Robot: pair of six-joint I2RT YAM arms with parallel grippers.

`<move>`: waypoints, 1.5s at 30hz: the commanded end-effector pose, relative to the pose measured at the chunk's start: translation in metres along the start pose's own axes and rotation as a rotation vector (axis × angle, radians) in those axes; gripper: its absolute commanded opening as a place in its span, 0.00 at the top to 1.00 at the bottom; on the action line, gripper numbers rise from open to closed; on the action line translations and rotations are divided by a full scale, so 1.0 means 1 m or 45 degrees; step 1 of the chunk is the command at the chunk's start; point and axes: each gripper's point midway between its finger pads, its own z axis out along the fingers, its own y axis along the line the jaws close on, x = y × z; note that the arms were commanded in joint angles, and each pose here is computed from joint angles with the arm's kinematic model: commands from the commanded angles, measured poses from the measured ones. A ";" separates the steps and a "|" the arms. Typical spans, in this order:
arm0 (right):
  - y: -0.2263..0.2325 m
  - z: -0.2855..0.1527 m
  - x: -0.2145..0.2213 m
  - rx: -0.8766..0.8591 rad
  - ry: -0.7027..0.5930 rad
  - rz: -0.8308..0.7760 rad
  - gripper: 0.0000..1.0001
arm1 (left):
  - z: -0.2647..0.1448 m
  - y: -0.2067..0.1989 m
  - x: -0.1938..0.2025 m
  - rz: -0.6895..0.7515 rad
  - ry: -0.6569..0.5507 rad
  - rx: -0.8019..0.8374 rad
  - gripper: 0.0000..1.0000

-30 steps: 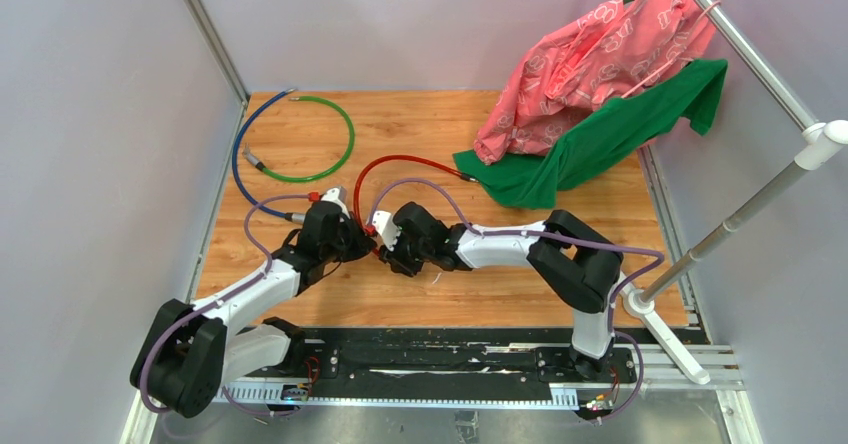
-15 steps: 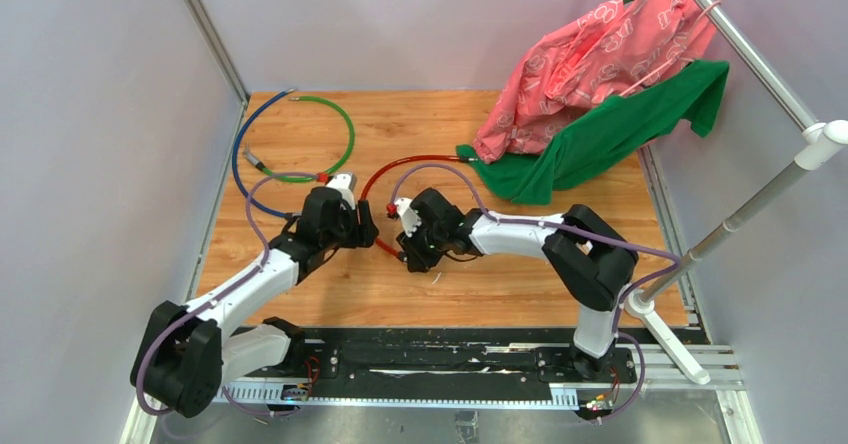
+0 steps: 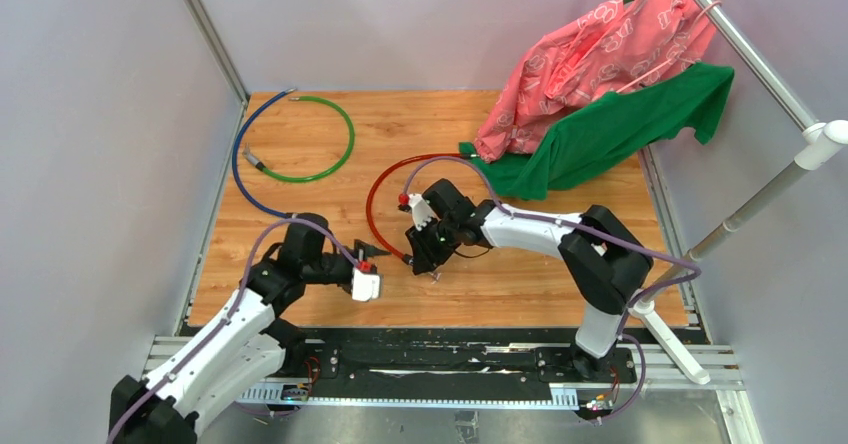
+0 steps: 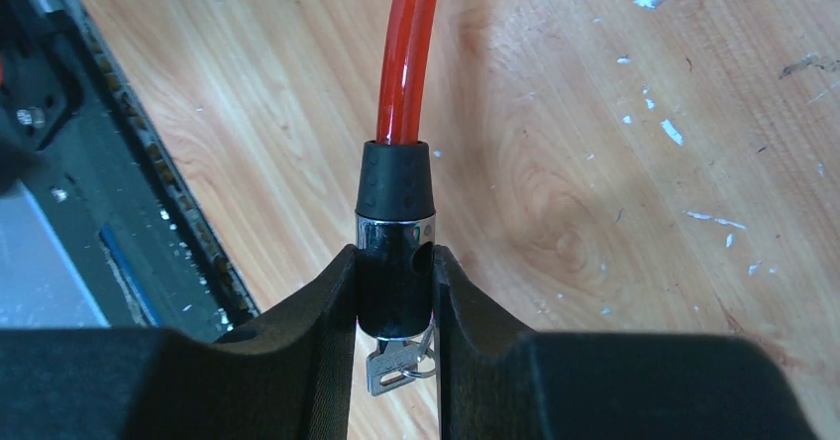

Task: Lock with the key
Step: Adjust the lock.

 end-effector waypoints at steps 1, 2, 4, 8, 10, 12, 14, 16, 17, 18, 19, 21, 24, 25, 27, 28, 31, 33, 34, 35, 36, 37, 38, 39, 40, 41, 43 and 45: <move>0.021 -0.025 -0.024 -0.070 -0.081 0.019 1.00 | 0.014 -0.043 0.002 0.409 -0.113 0.275 0.35; 0.023 -0.027 -0.026 -0.073 -0.091 0.025 1.00 | 0.017 -0.040 0.003 0.424 -0.115 0.273 0.31; 0.028 -0.032 -0.029 -0.093 -0.107 0.031 1.00 | 0.023 -0.031 0.005 0.387 -0.109 0.239 0.27; 0.037 -0.040 -0.035 -0.129 -0.145 0.034 1.00 | 0.041 -0.001 0.006 0.351 -0.076 0.083 0.28; 0.039 -0.045 -0.040 -0.120 -0.162 0.028 1.00 | 0.045 0.014 0.004 0.278 -0.061 0.001 0.29; 0.040 -0.050 -0.041 -0.115 -0.172 0.027 1.00 | 0.046 0.018 0.006 0.286 -0.046 -0.008 0.29; 0.042 -0.054 -0.044 -0.115 -0.186 0.021 1.00 | 0.047 0.018 0.010 0.312 -0.028 -0.008 0.30; 0.045 -0.056 -0.046 -0.122 -0.192 0.021 1.00 | 0.048 0.019 0.011 0.325 -0.023 -0.005 0.30; 0.046 -0.057 -0.047 -0.127 -0.197 0.022 1.00 | 0.048 0.020 0.009 0.345 -0.027 -0.004 0.31; 0.047 -0.058 -0.048 -0.131 -0.204 0.021 1.00 | 0.049 0.021 0.010 0.366 -0.025 0.001 0.32; 0.048 -0.059 -0.049 -0.136 -0.209 0.020 1.00 | 0.050 0.021 0.011 0.378 -0.022 0.003 0.33; 0.050 -0.062 -0.053 -0.144 -0.222 0.016 1.00 | 0.052 0.023 0.013 0.388 -0.012 0.010 0.38; 0.051 -0.065 -0.056 -0.141 -0.233 0.004 1.00 | 0.055 0.031 0.006 0.401 -0.039 -0.010 0.44; 0.052 -0.065 -0.056 -0.141 -0.235 0.004 1.00 | 0.056 0.031 0.004 0.401 -0.047 -0.014 0.46; 0.051 -0.066 -0.058 -0.135 -0.240 0.005 1.00 | 0.058 0.030 0.000 0.392 -0.062 -0.005 0.50; 0.052 -0.066 -0.059 -0.136 -0.243 0.007 1.00 | 0.059 0.029 -0.001 0.390 -0.068 -0.001 0.53; 0.052 -0.066 -0.059 -0.140 -0.245 0.013 1.00 | 0.061 0.028 -0.010 0.350 -0.104 -0.001 0.63; 0.054 -0.068 -0.061 -0.148 -0.256 0.012 1.00 | 0.062 0.026 -0.016 0.331 -0.119 0.001 0.70; 0.055 -0.069 -0.062 -0.152 -0.261 0.010 1.00 | 0.062 0.026 -0.017 0.333 -0.125 0.003 0.74; 0.056 -0.070 -0.063 -0.155 -0.265 0.008 1.00 | 0.063 0.025 -0.019 0.343 -0.133 0.006 0.78; 0.056 -0.071 -0.064 -0.152 -0.269 0.005 1.00 | 0.063 0.026 -0.021 0.351 -0.141 0.005 0.82; 0.056 -0.072 -0.065 -0.149 -0.272 0.003 1.00 | 0.064 0.027 -0.022 0.354 -0.146 0.003 0.84; 0.057 -0.073 -0.066 -0.149 -0.276 0.002 1.00 | 0.064 0.029 -0.024 0.349 -0.150 -0.002 0.91; 0.058 -0.074 -0.067 -0.153 -0.281 0.000 1.00 | 0.064 0.030 -0.025 0.336 -0.152 -0.006 0.96; 0.059 -0.076 -0.068 -0.154 -0.286 -0.004 1.00 | 0.063 0.031 -0.026 0.323 -0.153 -0.009 1.00; 0.059 -0.077 -0.069 -0.152 -0.290 -0.008 1.00 | 0.063 0.032 -0.027 0.309 -0.153 -0.012 1.00; 0.059 -0.080 -0.071 -0.141 -0.302 -0.016 1.00 | 0.062 0.035 -0.029 0.263 -0.154 -0.026 1.00; 0.059 -0.083 -0.071 -0.134 -0.309 -0.021 1.00 | 0.060 0.039 -0.032 0.176 -0.152 -0.045 1.00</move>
